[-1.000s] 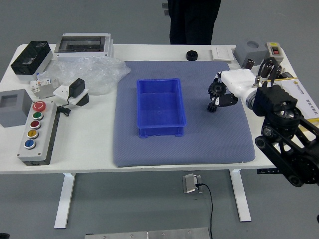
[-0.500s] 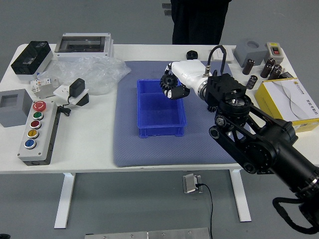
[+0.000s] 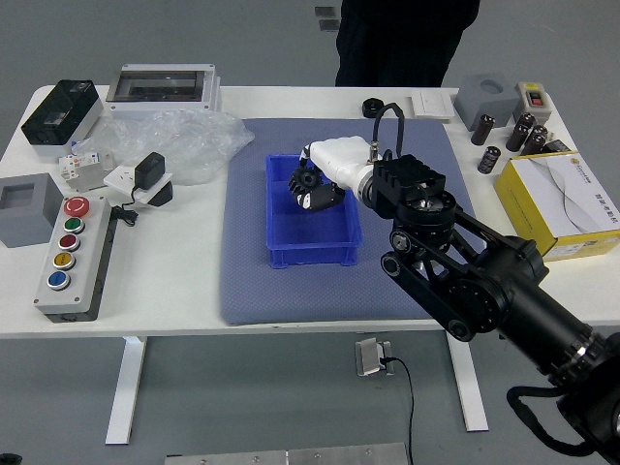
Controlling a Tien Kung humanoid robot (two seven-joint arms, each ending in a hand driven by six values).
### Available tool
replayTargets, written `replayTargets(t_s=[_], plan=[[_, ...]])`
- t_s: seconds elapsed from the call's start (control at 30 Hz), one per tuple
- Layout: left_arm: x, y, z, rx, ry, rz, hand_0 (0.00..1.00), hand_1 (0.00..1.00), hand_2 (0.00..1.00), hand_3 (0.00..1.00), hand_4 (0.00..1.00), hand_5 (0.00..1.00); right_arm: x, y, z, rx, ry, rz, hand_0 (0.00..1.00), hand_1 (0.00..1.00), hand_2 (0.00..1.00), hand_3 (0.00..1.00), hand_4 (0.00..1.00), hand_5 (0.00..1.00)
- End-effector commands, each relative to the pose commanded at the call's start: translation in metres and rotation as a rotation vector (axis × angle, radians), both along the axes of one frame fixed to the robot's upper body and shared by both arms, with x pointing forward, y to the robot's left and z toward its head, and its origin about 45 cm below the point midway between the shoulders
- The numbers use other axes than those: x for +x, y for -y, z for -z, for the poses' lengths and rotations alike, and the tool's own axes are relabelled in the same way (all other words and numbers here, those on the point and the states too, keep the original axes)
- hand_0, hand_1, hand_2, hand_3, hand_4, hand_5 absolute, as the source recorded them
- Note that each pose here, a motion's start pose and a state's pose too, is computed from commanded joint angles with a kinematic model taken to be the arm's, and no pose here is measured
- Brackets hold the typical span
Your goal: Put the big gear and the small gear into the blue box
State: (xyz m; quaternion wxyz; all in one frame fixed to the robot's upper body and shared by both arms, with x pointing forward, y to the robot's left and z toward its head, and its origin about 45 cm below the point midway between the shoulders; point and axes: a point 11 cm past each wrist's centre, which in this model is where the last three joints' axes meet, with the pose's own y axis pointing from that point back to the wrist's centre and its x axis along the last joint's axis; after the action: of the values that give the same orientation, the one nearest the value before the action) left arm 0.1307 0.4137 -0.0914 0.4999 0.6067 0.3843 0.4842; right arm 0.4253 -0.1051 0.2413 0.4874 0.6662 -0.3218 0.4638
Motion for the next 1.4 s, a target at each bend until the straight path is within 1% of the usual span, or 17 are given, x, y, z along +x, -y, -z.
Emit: replayTargets(t_s=[0.17,0.3,0.37,0.4,0.57,0.6,0.77,0.8,0.97,1.0,1.17,1.2,1.37,1.4], plan=[[0.0004,0.000,0.000,-0.001,0.001,0.000,0.823,0.784,0.779,0.750,0.658,0.378,0.001,0.002,-0.002,0.003,0.003,0.003,0.803,0.734,0.844,0.998,0.876,0.630],[0.0007,0.000,0.000,-0.001,0.002,-0.001,0.823,0.784,0.779,0.750,0.659,0.379,0.003,0.009,-0.007,0.013,0.014,0.015,0.813,0.739,0.846,0.998,0.880,0.642],[0.0008,0.000,0.000,-0.001,0.003,-0.002,0.823,0.784,0.779,0.750,0.659,0.379,0.004,0.017,-0.010,0.019,0.025,0.028,0.813,0.739,0.846,0.998,0.880,0.642],[0.0009,0.000,0.000,-0.001,0.003,-0.003,0.822,0.784,0.779,0.750,0.659,0.379,0.004,0.021,-0.012,0.020,0.031,0.035,0.795,0.717,0.820,0.953,0.862,0.620],[0.0004,-0.001,0.000,0.002,0.003,-0.005,0.822,0.784,0.779,0.750,0.659,0.379,0.008,0.059,-0.014,0.007,0.054,0.097,0.795,0.717,0.820,0.953,0.862,0.620],[0.0005,-0.001,0.000,0.002,0.004,-0.005,0.823,0.784,0.779,0.750,0.658,0.379,0.008,0.067,-0.013,0.000,0.056,0.110,0.754,0.675,0.766,0.878,0.816,0.583],[0.0022,-0.001,-0.001,0.001,0.007,-0.005,0.823,0.784,0.779,0.750,0.658,0.379,0.010,0.105,0.000,-0.061,0.042,0.163,0.754,0.675,0.766,0.878,0.816,0.583],[0.0024,-0.001,-0.001,0.001,0.008,-0.005,0.823,0.784,0.779,0.750,0.659,0.379,0.010,0.112,0.004,-0.078,0.034,0.172,0.716,0.642,0.744,0.798,0.754,0.518],[0.0022,-0.001,-0.001,0.001,0.006,-0.005,0.823,0.784,0.779,0.750,0.659,0.379,0.011,0.132,0.021,-0.141,-0.003,0.188,0.716,0.642,0.744,0.798,0.754,0.518],[0.0022,-0.001,-0.001,0.001,0.007,-0.004,0.823,0.784,0.779,0.750,0.659,0.379,0.011,0.134,0.024,-0.150,-0.009,0.190,0.711,0.642,0.732,0.769,0.739,0.506],[0.0025,-0.001,-0.001,0.000,0.007,-0.004,0.823,0.784,0.779,0.750,0.659,0.379,0.013,0.143,0.035,-0.181,-0.038,0.198,0.711,0.642,0.732,0.769,0.739,0.506],[0.0023,-0.001,-0.001,0.001,0.007,-0.003,0.823,0.784,0.779,0.750,0.659,0.379,0.013,0.144,0.037,-0.185,-0.041,0.200,0.707,0.633,0.729,0.749,0.739,0.512],[0.0024,-0.001,-0.001,0.001,0.006,-0.002,0.823,0.784,0.779,0.750,0.659,0.379,0.016,0.146,0.042,-0.194,-0.050,0.206,0.707,0.633,0.729,0.749,0.739,0.512],[0.0026,-0.001,-0.001,0.001,0.007,-0.001,0.823,0.784,0.779,0.750,0.658,0.378,0.017,0.146,0.043,-0.195,-0.051,0.207,0.700,0.628,0.721,0.733,0.722,0.487]])
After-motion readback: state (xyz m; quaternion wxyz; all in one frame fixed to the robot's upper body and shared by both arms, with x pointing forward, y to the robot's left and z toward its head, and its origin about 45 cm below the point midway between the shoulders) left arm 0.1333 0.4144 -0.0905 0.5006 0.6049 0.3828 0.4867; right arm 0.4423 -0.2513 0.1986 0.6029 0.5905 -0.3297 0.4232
